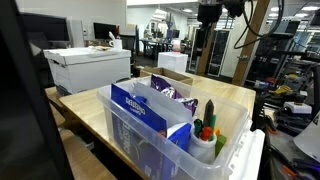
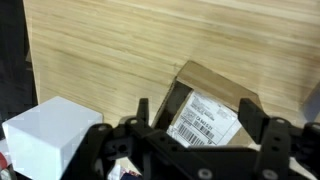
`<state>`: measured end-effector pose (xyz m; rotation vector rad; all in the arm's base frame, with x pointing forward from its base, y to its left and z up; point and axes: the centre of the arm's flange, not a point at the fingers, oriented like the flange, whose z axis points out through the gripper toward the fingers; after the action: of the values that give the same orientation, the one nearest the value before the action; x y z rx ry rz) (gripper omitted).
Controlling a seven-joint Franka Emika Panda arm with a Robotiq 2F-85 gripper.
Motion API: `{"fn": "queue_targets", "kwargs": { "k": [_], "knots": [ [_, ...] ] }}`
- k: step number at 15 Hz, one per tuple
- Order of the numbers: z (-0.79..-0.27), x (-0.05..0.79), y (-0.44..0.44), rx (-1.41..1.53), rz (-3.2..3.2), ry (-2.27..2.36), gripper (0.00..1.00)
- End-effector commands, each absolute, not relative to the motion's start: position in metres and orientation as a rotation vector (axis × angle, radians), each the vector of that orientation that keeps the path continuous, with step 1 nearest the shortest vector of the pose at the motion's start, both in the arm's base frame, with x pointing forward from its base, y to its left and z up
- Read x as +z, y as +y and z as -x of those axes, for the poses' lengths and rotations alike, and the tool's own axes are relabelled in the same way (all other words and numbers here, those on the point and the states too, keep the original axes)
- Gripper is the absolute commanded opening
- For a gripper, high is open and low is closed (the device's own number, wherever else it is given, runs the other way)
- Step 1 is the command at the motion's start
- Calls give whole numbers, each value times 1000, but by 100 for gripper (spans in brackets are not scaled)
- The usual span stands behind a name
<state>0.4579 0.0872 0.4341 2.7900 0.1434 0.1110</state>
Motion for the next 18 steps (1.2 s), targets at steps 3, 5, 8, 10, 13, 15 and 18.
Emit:
{"fn": "queue_targets", "kwargs": {
  "k": [3, 5, 8, 10, 13, 15, 18],
  "knots": [
    [-442, 465, 17, 147, -2867, 123, 100],
    [-442, 476, -10, 131, -2945, 70, 100],
    [-440, 486, -37, 116, -3030, -4, 100],
    [-437, 490, -54, 126, -3054, -23, 100],
    [-433, 493, -73, 156, -3053, 19, 100],
    [-431, 494, -82, 136, -3037, 39, 100],
    [-427, 495, -92, 137, -3024, 52, 100]
  ]
}}
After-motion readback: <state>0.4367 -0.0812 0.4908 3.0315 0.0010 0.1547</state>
